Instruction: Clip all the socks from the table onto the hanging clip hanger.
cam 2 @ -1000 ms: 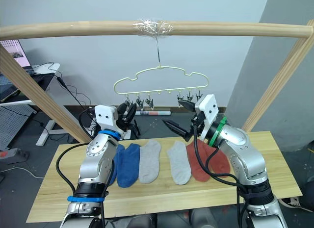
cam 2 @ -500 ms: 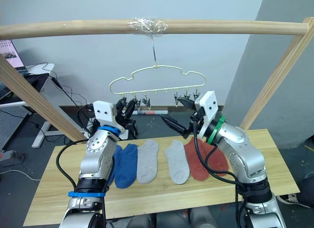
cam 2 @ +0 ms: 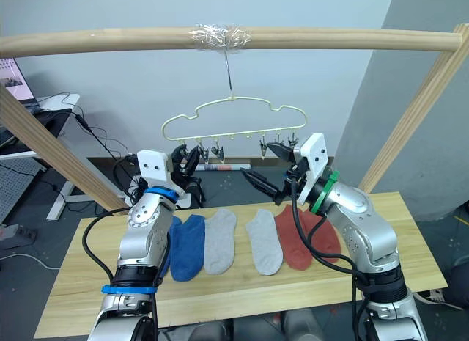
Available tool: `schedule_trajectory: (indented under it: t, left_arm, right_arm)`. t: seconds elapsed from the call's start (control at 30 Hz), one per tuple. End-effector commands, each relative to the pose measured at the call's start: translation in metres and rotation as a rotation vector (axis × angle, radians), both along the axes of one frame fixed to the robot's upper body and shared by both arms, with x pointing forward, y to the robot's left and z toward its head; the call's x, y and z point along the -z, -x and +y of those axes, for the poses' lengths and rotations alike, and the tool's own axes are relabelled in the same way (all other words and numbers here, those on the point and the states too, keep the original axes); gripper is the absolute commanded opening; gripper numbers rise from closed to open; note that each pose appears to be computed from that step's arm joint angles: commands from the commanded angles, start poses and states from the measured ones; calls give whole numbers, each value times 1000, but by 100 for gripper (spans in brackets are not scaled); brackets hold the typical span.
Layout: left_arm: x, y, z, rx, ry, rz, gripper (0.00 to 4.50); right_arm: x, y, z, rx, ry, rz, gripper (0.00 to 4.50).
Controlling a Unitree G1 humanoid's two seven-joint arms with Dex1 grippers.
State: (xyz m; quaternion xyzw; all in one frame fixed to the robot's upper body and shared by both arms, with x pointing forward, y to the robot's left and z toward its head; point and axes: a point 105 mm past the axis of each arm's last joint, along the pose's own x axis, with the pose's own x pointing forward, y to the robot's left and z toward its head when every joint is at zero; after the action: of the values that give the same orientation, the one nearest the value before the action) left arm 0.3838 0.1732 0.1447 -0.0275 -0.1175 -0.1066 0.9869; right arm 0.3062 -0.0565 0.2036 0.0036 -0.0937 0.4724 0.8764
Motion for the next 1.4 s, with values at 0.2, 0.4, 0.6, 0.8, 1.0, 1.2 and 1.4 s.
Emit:
schedule_trajectory:
  t: [0.2, 0.4, 0.6, 0.8, 1.0, 1.2, 1.4]
  left_arm:
    - [-16, 0, 3, -11, -17, -60, 175]
    - [-19, 0, 3, -4, -13, -72, 175]
    - [-22, 1, 0, 5, -7, -86, 48]
    - [-23, 2, 2, 3, -11, -91, 24]
    - [-18, 2, 1, 7, -47, -56, 24]
    - [-12, 7, 6, 11, -82, -27, 24]
    - [-8, 11, 10, 12, -83, -1, 24]
  right_arm:
    - [-21, 4, -1, -9, -32, -71, 450]
    - [-23, 2, -1, -2, -43, -69, 450]
    - [-22, 1, -2, 3, -45, -63, 450]
    - [-18, 2, -1, 1, -51, -47, 450]
    - [48, -8, -20, 175, 184, 78, 450]
    - [139, -22, -84, 456, 444, 288, 450]
    - [184, -40, -115, 596, 498, 429, 450]
